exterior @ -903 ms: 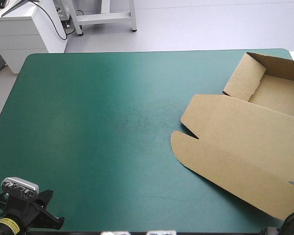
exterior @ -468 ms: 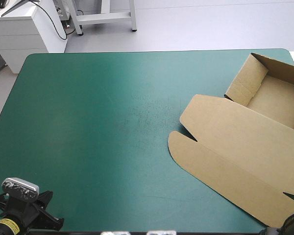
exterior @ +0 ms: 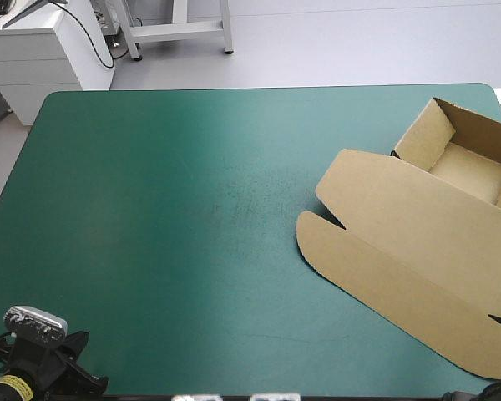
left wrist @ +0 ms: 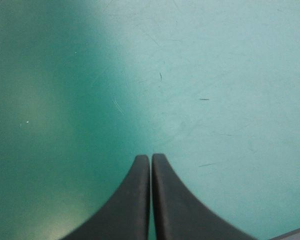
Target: Fold the box
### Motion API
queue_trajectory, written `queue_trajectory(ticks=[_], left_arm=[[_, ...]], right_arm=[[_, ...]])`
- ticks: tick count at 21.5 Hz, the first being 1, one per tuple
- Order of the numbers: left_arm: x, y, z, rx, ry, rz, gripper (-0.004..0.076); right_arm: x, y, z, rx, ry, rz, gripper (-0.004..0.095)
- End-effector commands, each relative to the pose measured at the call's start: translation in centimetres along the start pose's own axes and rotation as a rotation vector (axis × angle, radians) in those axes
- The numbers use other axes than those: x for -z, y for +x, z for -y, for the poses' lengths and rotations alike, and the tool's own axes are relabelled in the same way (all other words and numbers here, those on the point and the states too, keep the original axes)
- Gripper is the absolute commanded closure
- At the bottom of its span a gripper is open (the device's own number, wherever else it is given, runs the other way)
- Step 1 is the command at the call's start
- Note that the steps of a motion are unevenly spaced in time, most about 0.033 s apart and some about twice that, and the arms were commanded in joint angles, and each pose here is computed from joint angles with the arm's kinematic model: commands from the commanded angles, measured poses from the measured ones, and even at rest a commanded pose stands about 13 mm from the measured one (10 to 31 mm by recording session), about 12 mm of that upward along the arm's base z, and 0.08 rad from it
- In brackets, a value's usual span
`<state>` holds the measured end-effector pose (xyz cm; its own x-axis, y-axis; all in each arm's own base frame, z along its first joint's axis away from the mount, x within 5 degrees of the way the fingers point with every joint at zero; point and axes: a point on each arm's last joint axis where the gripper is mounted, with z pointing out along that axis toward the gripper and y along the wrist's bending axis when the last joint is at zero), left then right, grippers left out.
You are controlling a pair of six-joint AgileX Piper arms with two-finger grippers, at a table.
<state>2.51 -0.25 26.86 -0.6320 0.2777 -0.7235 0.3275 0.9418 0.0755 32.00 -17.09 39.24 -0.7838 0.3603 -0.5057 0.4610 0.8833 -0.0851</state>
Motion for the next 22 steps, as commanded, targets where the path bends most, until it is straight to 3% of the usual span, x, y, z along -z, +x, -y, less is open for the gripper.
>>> queue_trajectory(ticks=[1, 5, 8, 11, 19, 22], left_arm=[[0.4, -1.0, -0.1, -0.004, 0.001, 0.056, 0.0731], [0.4, -1.0, -0.1, -0.004, 0.001, 0.056, 0.0731], [0.4, -1.0, 0.0, -0.002, 0.006, 0.056, 0.0731], [0.4, -1.0, 0.0, 0.000, 0.009, 0.058, 0.0731], [0.4, -1.0, 0.0, 0.001, 0.011, 0.058, 0.0731], [0.4, -1.0, 0.0, 0.001, 0.011, 0.058, 0.0731]], right_arm=[[5.5, 0.5, -0.1, 0.031, -0.068, 0.135, 0.0722], [8.4, 1.5, -0.7, 0.020, -0.154, 0.199, 0.0929], [11.9, 4.2, -1.5, 0.034, -0.243, 0.256, 0.0918], [13.9, 7.3, -2.1, 0.078, -0.253, 0.275, 0.0918], [15.6, 19.4, -5.8, 0.422, -0.423, 0.299, 0.0920], [14.4, 22.7, -5.6, 0.464, -0.442, 0.277, 0.0923]])
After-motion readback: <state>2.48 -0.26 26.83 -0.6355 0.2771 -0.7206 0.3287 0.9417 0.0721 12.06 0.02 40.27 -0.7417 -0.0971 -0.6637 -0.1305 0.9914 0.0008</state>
